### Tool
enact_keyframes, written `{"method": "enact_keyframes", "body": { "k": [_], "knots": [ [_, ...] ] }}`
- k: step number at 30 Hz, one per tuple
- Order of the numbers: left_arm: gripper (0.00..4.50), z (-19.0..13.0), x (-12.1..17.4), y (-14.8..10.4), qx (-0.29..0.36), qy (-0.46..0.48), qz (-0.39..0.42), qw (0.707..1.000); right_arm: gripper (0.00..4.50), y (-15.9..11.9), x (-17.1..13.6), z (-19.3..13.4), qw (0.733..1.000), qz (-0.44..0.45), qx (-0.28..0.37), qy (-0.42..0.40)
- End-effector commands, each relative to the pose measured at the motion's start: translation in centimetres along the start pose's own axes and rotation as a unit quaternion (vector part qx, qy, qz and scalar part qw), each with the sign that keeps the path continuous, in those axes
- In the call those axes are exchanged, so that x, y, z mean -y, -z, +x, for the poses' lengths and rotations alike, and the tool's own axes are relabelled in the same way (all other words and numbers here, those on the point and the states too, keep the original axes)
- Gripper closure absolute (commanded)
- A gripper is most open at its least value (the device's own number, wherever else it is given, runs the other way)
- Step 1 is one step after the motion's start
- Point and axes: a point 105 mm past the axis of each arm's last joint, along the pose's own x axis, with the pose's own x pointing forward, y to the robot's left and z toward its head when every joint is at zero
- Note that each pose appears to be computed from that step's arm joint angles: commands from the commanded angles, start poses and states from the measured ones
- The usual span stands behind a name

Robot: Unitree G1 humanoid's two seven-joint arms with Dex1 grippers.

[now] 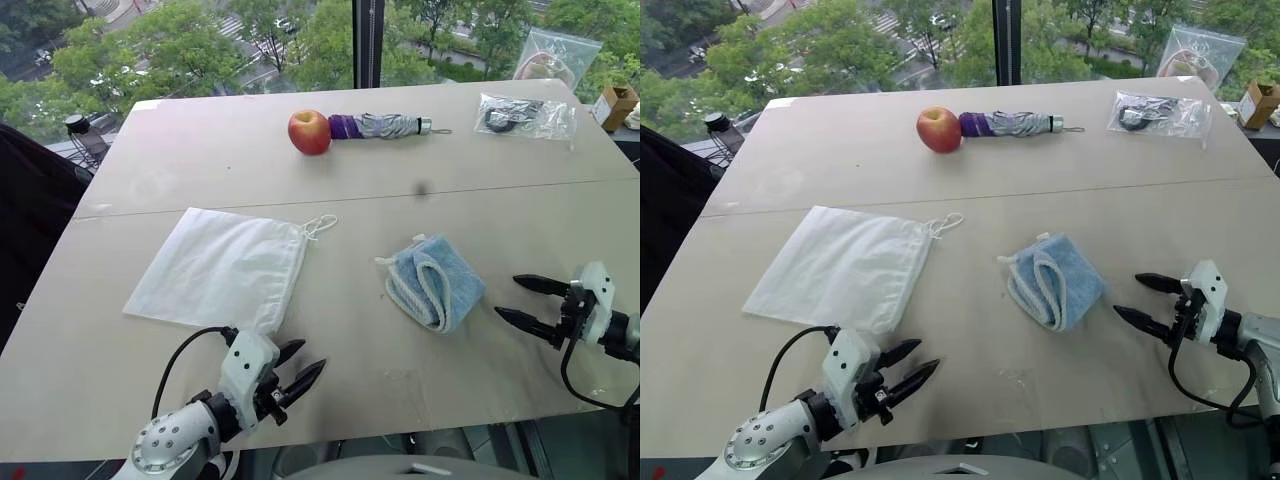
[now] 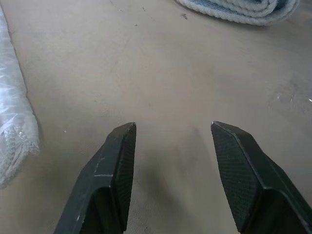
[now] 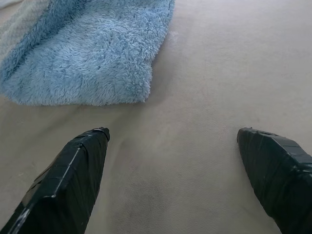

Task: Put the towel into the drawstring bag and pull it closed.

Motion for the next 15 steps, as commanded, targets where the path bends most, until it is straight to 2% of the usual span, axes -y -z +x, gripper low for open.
{"method": "enact_keyframes", "body": {
  "k": [1,15],
  "knots": [
    [2.02,-0.4,-0.1,-1.5,0.039,-0.020,0.014,0.999,0.00,0.0,0.1,-1.0,1.000,-0.026,0.012,0.008],
    [2.02,0.1,-0.3,-3.2,0.092,-0.069,0.020,0.993,0.00,-1.1,1.9,-0.1,0.998,-0.051,0.045,0.015]
  ]
}}
